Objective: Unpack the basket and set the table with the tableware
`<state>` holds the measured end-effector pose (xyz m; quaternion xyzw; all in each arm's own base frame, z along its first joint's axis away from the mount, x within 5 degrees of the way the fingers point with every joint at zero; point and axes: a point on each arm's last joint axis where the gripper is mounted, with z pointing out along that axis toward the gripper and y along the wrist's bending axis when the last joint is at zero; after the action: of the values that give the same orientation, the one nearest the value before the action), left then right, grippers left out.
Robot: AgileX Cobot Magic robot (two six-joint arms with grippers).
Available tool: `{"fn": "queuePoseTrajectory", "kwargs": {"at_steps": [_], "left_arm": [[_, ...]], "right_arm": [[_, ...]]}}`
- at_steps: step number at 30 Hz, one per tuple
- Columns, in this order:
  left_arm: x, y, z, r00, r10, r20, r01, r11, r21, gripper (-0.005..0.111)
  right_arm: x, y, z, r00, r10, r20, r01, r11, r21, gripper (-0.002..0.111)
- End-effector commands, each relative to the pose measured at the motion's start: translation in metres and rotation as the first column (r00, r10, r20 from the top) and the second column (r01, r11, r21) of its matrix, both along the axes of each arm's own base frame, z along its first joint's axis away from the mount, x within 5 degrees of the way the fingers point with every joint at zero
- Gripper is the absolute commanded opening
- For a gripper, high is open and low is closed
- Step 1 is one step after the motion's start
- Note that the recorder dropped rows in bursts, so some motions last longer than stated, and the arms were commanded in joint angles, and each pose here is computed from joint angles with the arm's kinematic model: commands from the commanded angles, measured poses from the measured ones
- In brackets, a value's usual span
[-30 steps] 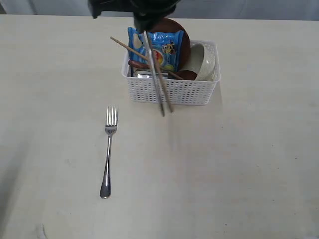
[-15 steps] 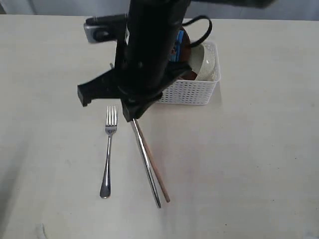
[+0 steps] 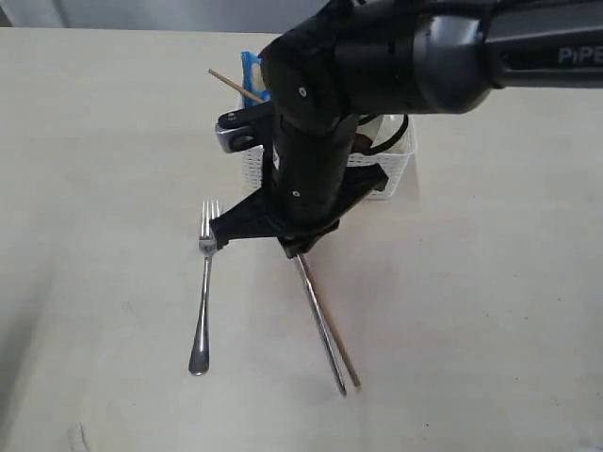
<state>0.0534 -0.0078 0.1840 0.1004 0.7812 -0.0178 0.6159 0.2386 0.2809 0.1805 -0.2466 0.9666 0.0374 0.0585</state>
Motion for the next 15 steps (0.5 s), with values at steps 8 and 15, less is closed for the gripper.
{"fn": "queuePoseTrajectory", "kwargs": {"at_steps": [8,15], "left_arm": [[0.0,0.0,0.0,1.0,0.002,0.008,-0.002,1.0,-0.004,0.0],[0.0,0.0,0.0,1.0,0.002,0.008,-0.002,1.0,-0.004,0.0]], "right_arm": [[0.015,0.012,-0.041,0.999,-0.023,0.037,0.022,1.0,0.023,0.0],[0.018,0.011,-0.049,0.998,0.009,0.056,-0.008,1.0,-0.014,0.0]]}}
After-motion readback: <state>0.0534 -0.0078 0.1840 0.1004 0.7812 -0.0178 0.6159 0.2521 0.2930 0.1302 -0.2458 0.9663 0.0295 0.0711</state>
